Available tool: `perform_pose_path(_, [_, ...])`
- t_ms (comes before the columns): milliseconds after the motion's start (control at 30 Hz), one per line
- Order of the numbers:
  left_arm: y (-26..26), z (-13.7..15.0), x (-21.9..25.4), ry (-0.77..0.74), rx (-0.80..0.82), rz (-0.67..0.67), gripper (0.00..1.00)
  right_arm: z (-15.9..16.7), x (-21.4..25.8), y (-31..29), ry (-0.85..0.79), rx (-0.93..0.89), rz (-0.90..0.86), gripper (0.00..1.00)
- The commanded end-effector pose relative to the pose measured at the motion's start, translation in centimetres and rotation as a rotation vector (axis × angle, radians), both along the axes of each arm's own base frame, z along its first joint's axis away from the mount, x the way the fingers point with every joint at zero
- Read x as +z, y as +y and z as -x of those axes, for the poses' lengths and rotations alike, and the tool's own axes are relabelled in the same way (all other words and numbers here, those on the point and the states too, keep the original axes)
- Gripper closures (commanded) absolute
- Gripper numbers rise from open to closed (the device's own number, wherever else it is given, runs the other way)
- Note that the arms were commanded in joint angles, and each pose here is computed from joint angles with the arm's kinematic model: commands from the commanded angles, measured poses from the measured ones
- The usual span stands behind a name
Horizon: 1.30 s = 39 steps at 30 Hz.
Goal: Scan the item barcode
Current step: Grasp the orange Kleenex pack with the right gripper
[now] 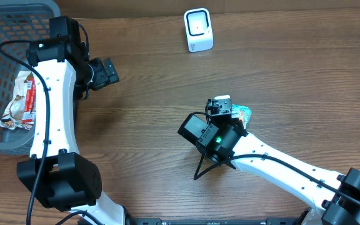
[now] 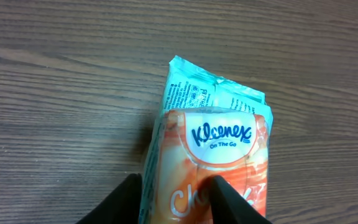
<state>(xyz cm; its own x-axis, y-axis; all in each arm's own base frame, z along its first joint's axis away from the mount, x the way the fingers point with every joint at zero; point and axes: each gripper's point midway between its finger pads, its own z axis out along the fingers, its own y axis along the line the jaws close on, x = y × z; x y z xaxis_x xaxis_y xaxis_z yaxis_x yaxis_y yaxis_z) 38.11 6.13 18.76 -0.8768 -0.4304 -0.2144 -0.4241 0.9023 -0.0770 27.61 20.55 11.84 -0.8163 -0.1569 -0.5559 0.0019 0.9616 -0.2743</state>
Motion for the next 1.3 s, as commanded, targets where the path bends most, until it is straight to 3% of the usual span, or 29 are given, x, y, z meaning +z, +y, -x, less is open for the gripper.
perform_pose_path(0, [0.2,-0.1,1.8,-0.051,-0.014,-0.016,0.00,0.0,-0.2,-0.2,-0.008,-0.004,0.014,0.66])
perform_pose_path(367, [0.2,-0.1,1.8,-0.052,-0.014,-0.016,0.00,0.0,-0.2,-0.2,-0.008,-0.004,0.015,0.62])
perform_pose_path(433, [0.2,-0.1,1.8,-0.051,-0.014,-0.016,0.00,0.0,-0.2,-0.2,-0.008,-0.004,0.015,0.63])
perform_pose_path(500, [0.2,-0.1,1.8,-0.052,-0.014,-0.016,0.00,0.0,-0.2,-0.2,-0.008,-0.004,0.015,0.71])
perform_pose_path(700, [0.2,-0.1,1.8,-0.051,-0.014,-0.016,0.00,0.3,-0.8,-0.6,0.003,-0.003,0.031,0.73])
perform_pose_path(800, [0.2,-0.1,1.8,-0.051,-0.014,-0.016,0.00,0.4,-1.0,-0.8,0.007,-0.003,0.037,0.65])
perform_pose_path(933, [0.2,-0.1,1.8,-0.052,-0.014,-0.016,0.00,0.4,-1.0,-0.8,0.007,-0.003,0.037,0.65])
perform_pose_path(1167, [0.2,-0.1,1.8,-0.051,-0.014,-0.016,0.00,0.1,-0.4,-0.5,0.015,0.056,0.073,0.88])
perform_pose_path(1200, [0.2,-0.1,1.8,-0.052,-0.014,-0.016,0.00,0.1,-0.2,-0.5,0.015,0.056,0.073,0.95])
perform_pose_path(1267, [0.2,-0.1,1.8,-0.052,-0.014,-0.016,0.00,0.1,0.2,-0.4,0.013,0.055,0.072,0.96])
